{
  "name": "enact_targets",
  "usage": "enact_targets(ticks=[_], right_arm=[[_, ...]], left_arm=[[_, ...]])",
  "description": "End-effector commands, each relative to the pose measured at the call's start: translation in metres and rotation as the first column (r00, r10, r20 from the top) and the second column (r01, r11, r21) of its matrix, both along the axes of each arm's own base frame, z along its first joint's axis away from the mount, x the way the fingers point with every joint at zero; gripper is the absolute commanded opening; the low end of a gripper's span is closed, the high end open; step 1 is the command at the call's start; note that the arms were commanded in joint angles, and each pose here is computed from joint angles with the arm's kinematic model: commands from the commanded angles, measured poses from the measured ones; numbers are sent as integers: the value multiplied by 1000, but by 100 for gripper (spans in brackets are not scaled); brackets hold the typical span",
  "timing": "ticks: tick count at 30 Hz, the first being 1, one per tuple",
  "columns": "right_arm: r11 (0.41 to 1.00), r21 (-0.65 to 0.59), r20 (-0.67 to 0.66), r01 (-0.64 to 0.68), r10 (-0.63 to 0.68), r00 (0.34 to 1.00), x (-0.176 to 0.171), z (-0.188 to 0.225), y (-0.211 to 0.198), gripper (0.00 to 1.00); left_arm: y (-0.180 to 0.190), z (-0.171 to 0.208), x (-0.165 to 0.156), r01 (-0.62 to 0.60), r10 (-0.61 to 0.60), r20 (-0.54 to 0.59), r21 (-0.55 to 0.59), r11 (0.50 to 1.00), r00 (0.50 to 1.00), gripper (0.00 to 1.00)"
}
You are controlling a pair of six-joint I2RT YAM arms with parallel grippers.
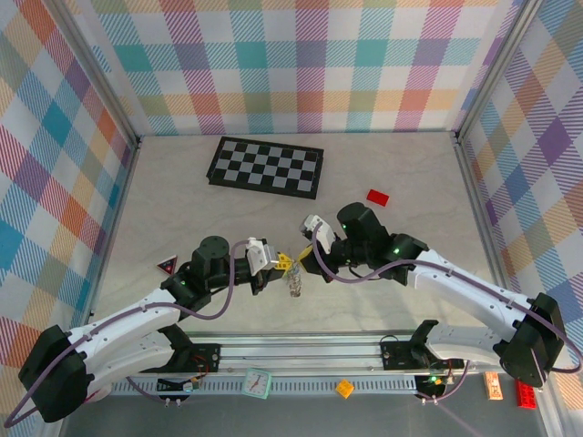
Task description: Put the keys on the keyring
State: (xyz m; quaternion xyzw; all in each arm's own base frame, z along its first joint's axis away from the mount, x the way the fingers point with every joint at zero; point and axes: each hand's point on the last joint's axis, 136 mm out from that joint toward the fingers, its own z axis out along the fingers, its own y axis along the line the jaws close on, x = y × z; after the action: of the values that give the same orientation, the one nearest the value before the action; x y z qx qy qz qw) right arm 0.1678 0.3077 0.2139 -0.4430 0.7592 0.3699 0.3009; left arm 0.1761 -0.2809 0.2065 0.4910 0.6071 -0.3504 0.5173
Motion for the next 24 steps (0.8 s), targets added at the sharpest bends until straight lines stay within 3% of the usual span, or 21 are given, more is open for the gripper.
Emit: enact_targets(ticks=[1,15,16,18,19,24], right_arm=[[1000,7,-17,-8,8,1000,-3,-2,-1,0],[999,23,-18,-38,39,999,-5,-16,2,0],[999,28,-3,-31,31,1000,-5,-14,0,1],[999,40,41,-18,16,999,-2,-9,-4,21],[999,48,78,-11,7,997,-1,-6,-7,25],[993,106,297,-48,15,955,3,11,-13,28]], left_arm=[[-2,21,-1,8,-4,61,-67,998,998,0],[-7,39,-3,39,-29,64,-172,984,998,0],[-8,37,-3,38,-28,60,-170,985,998,0],[-8,33,-3,37,-29,54,-163,986,998,0],[-8,31,-3,37,-30,49,-157,987,998,0],[-9,25,-6,55,-51,29,-150,987,998,0]])
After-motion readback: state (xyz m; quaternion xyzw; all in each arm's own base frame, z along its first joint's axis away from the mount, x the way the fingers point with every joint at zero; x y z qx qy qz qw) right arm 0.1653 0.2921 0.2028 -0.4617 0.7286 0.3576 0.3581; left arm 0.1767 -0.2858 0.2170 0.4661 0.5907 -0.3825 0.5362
